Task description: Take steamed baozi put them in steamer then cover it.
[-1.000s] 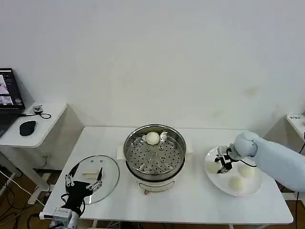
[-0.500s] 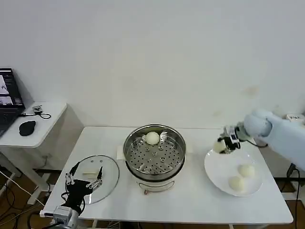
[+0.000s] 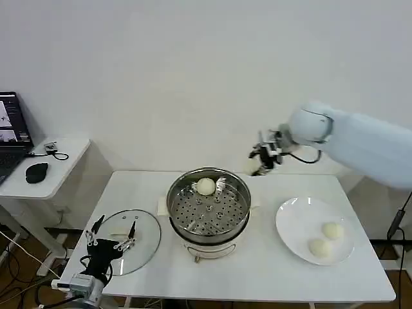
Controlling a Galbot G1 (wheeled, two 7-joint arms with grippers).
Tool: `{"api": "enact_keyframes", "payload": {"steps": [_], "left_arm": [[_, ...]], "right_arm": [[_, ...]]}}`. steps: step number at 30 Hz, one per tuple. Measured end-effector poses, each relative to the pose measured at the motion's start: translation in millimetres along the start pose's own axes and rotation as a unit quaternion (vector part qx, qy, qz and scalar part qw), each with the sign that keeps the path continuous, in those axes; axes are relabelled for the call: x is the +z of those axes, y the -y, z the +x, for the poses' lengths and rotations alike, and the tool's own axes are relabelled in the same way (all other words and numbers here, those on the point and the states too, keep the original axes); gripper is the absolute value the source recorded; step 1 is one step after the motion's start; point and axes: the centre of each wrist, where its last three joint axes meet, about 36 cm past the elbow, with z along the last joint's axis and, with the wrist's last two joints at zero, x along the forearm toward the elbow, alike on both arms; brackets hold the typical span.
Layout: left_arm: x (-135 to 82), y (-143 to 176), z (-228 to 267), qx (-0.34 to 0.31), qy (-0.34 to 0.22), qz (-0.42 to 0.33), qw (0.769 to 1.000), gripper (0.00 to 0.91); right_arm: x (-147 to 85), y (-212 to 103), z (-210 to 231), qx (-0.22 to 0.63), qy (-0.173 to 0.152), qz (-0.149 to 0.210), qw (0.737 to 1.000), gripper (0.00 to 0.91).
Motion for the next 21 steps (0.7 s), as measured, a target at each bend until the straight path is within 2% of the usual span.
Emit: {"api": "enact_keyframes", "payload": {"steps": [6, 9, 21], "left_arm": [[-1, -4, 2, -0.005, 0.002, -0.004, 1.0, 0.907], [-2, -5, 3, -0.006, 0.003, -0.004, 1.0, 0.907], [-4, -3, 3, -0.009, 0.007, 0.0, 1.0, 0.907]], "right_arm": [[-52, 3, -41, -0.035, 0.02, -0.019, 0.999, 0.605], [-69, 1, -60, -0.053, 0.025, -0.032, 0.998, 0.605], [-104, -14, -128, -0.1, 0.026, -0.055, 0.993, 0.605]]}}
